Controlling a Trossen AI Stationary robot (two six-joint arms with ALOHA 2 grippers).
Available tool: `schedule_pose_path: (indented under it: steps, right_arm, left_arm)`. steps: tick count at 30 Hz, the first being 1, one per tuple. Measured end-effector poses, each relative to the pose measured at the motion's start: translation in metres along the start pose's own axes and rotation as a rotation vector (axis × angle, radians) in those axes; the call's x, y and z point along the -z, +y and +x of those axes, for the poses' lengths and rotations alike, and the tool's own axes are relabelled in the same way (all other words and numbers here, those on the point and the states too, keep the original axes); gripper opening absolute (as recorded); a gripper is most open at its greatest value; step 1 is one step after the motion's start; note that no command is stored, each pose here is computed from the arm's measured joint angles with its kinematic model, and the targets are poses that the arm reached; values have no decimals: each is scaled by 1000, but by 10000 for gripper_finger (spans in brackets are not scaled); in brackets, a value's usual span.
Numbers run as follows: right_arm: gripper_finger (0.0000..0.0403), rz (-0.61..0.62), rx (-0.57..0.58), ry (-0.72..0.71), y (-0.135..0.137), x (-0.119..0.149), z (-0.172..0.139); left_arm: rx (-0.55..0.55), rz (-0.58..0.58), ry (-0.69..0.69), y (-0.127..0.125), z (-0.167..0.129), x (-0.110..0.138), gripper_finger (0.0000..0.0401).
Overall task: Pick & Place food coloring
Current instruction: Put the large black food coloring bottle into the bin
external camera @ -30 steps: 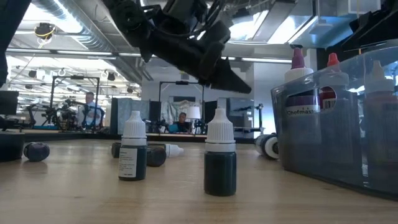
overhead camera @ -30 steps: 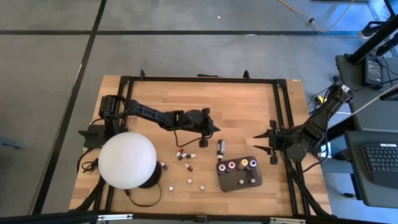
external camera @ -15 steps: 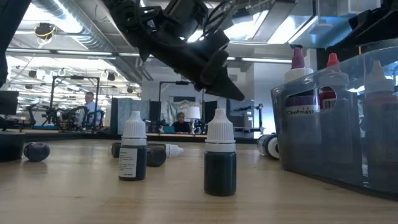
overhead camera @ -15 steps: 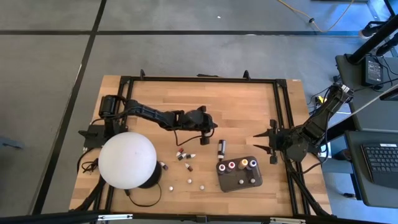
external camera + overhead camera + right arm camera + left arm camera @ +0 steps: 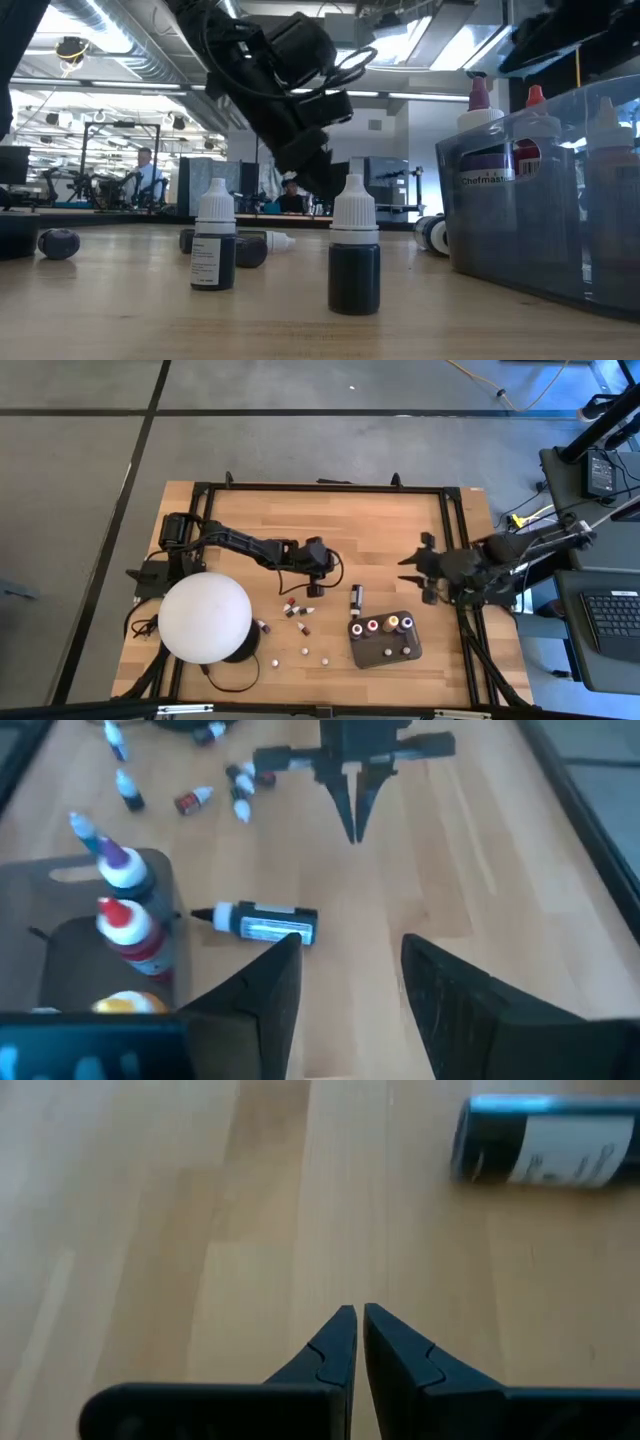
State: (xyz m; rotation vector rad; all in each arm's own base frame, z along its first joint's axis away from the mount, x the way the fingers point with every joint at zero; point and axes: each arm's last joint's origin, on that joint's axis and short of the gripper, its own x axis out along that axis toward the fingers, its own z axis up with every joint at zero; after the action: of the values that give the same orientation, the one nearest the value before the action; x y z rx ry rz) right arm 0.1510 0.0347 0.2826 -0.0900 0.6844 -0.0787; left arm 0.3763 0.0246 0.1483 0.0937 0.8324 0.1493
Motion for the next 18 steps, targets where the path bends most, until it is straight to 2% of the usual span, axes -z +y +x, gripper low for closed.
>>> schedule_pose_path:
  steps: [6, 9, 14, 18]
  right_arm:
    - [175, -132, -133, 82, -16, -31, 35]
    - [180, -202, -144, 118, -22, -45, 56]
    - [225, -268, -147, 203, -24, -56, 97]
    - [270, -341, -184, 315, -20, -46, 126]
  left_arm:
    - [-2, 6, 43, 0, 0, 4, 25]
    - [-2, 6, 42, 0, 0, 4, 24]
    - [0, 7, 43, -1, 0, 4, 20]
    - [1, 9, 58, -1, 0, 5, 22]
